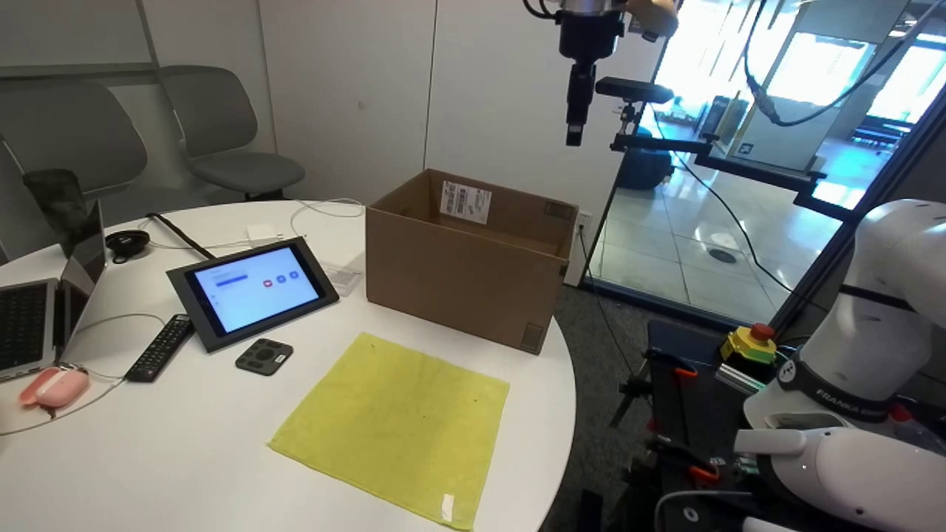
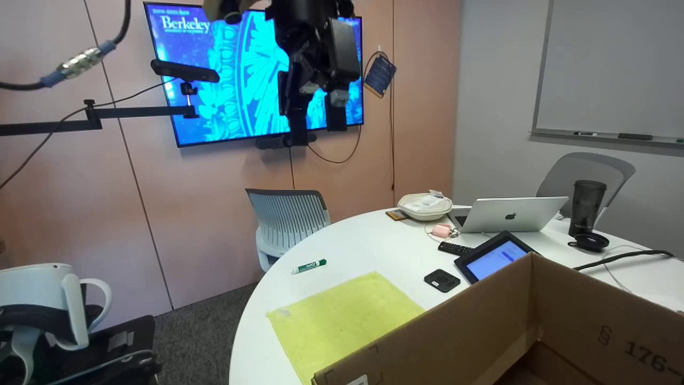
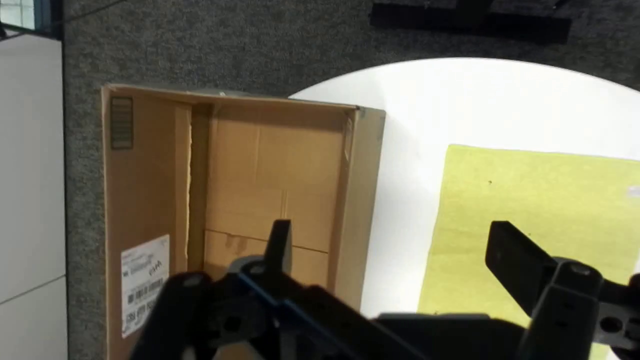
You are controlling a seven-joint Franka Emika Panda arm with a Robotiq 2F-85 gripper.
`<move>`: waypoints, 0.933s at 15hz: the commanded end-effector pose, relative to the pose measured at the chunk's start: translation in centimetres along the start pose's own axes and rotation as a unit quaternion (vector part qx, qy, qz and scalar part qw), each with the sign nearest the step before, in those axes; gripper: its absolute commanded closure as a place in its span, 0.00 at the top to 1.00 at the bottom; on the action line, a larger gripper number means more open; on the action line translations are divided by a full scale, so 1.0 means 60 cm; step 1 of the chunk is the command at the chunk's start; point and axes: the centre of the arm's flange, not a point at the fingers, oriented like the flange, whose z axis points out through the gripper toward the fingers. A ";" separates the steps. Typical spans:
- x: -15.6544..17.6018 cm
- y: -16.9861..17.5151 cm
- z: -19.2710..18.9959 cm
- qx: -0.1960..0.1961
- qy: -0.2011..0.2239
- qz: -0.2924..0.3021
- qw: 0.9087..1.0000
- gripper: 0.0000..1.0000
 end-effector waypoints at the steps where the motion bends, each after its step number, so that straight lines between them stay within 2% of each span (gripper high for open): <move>1: 0.112 -0.086 -0.030 -0.012 0.021 -0.031 0.999 1.00; 4: 0.187 -0.170 -0.020 -0.007 0.033 -0.065 0.997 1.00; 9: 0.290 -0.294 0.034 0.001 0.062 -0.104 0.993 1.00; 14: 0.340 -0.427 0.108 0.001 0.072 -0.139 0.988 1.00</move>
